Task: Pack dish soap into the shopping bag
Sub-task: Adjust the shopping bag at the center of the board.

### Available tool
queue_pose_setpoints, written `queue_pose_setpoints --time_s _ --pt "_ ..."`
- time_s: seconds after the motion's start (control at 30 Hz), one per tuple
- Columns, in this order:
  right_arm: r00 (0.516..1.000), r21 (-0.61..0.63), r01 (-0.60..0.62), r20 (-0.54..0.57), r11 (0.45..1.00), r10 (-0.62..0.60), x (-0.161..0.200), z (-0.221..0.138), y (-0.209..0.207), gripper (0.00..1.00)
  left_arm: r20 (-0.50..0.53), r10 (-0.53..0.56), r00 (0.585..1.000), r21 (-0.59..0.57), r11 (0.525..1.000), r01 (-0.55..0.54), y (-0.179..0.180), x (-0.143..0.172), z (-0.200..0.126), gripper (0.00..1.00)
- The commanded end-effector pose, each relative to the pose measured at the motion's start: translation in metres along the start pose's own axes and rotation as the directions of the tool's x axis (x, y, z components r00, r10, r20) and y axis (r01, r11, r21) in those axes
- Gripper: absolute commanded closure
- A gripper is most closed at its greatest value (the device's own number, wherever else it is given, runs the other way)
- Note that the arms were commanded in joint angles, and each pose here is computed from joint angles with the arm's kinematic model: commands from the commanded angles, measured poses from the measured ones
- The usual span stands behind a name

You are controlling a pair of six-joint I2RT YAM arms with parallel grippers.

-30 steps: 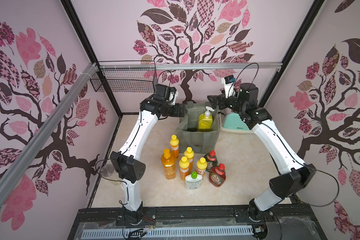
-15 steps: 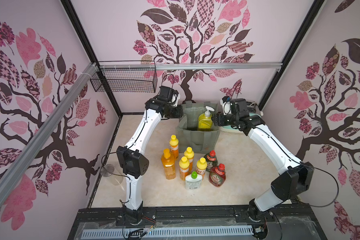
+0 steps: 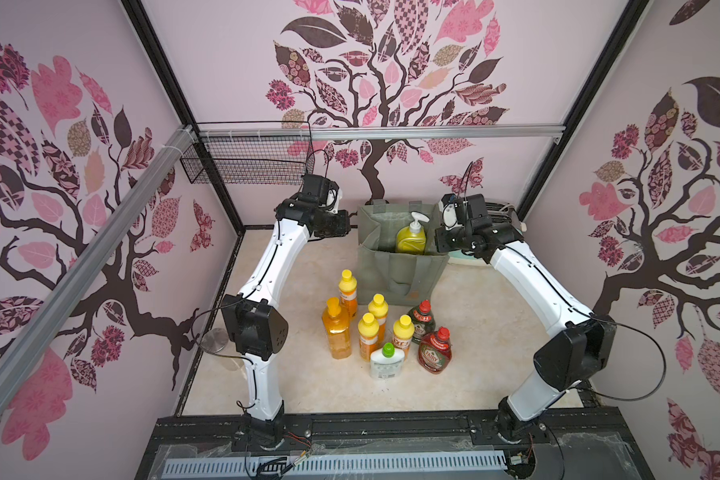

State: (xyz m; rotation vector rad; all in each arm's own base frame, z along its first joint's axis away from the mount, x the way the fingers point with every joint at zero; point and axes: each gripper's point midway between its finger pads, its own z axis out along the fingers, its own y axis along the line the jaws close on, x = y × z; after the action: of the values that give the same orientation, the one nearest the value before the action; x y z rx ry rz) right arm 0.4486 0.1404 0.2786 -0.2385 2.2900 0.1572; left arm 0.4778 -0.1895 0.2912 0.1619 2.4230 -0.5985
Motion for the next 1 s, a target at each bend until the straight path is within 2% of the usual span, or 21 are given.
queue_pose_setpoints --time_s 0.0,0.17,0.23,0.43,0.5,0.77,0.83,0.97 --pt "0.999 0.017 0.008 0.033 1.0 -0.009 -0.005 -0.018 -0.006 0.89 0.09 0.018 0.996 0.116 0.993 -0.029 -0.035 -0.014 -0.033 0.6" --pt "1.0 0.04 0.01 0.019 0.999 -0.011 0.013 -0.021 -0.011 0.88 0.057 0.078 0.995 0.157 0.984 -0.086 -0.068 0.011 -0.037 0.32" --pt "1.0 0.035 0.008 0.017 0.999 -0.008 0.016 -0.02 -0.01 0.82 0.032 0.102 0.994 0.154 0.982 -0.106 -0.075 0.023 -0.031 0.24" --pt "1.0 0.059 0.012 0.009 0.998 -0.012 0.015 -0.024 -0.015 0.62 -0.042 0.122 0.992 0.112 0.987 -0.117 -0.068 0.05 -0.009 0.23" --pt "1.0 0.056 0.009 0.028 0.998 -0.011 0.011 -0.031 -0.014 0.59 -0.066 0.124 0.99 0.096 0.988 -0.117 -0.063 0.064 -0.004 0.23" --pt "0.999 -0.002 -0.005 0.041 1.0 0.005 0.012 -0.042 -0.005 0.54 -0.071 0.126 0.99 0.071 0.99 -0.121 -0.057 0.081 -0.006 0.24" --pt "0.999 -0.017 -0.007 0.04 1.0 0.008 0.013 -0.045 -0.002 0.51 -0.047 0.135 0.99 0.073 0.989 -0.131 -0.058 0.078 -0.011 0.24" --pt "0.996 -0.107 0.0 0.092 0.994 0.01 0.004 -0.068 0.012 0.42 0.082 0.149 0.986 0.067 0.986 -0.154 -0.064 0.054 -0.043 0.18"
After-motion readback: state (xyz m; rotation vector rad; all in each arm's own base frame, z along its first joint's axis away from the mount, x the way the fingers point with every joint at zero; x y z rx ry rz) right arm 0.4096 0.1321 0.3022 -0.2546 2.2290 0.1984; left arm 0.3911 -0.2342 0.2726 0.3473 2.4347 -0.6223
